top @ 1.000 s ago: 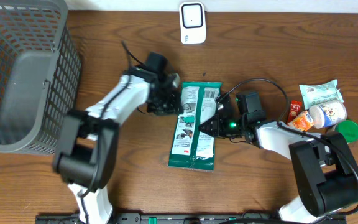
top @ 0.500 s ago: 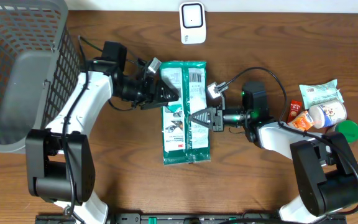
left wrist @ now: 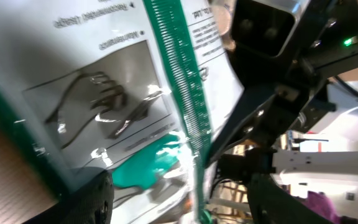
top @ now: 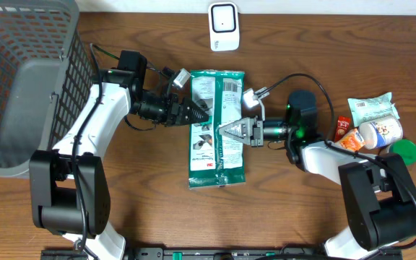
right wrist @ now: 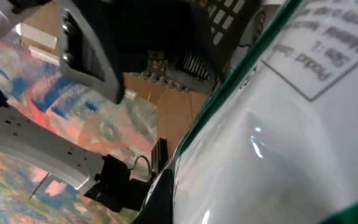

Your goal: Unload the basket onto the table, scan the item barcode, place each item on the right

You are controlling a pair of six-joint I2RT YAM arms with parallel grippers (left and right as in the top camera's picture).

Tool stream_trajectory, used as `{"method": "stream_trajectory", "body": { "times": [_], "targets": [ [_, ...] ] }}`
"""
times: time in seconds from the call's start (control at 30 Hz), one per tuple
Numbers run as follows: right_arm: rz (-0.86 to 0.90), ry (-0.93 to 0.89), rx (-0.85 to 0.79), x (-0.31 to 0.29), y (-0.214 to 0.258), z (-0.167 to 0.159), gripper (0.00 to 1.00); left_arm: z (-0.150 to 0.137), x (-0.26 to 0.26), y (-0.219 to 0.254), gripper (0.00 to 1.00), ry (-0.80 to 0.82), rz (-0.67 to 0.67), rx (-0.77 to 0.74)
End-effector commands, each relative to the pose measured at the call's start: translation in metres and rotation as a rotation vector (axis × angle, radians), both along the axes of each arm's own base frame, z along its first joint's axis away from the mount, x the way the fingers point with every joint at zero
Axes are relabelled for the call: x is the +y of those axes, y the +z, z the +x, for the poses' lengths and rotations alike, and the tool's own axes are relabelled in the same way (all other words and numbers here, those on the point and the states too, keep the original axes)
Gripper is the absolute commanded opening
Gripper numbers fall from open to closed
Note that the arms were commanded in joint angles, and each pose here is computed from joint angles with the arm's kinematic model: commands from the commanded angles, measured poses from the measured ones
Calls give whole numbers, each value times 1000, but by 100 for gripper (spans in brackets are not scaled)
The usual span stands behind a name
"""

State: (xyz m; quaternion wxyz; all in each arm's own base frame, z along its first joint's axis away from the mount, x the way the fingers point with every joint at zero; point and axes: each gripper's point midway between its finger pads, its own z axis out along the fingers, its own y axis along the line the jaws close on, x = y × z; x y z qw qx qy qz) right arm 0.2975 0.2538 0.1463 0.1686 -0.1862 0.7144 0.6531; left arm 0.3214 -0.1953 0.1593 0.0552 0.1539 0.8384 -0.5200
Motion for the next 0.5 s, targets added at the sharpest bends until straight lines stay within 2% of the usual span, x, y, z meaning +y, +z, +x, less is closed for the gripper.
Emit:
{"method": "stream_trajectory", "body": {
  "times": [0.0, 0.17, 0.37, 0.47],
  "targets": [
    [21, 16, 14, -13, 4, 2, 1, 8, 11, -6, 70, 10, 51, -48],
    [36, 14, 18, -27, 6, 5, 1, 18, 30, -5, 74, 71, 51, -42],
    [41, 39, -1, -24, 7, 0, 1, 22, 34, 11, 77, 97, -54, -32],
    [40, 48, -2, -20, 7, -2, 1, 21, 31, 12, 78, 90, -62, -32]
  ]
}}
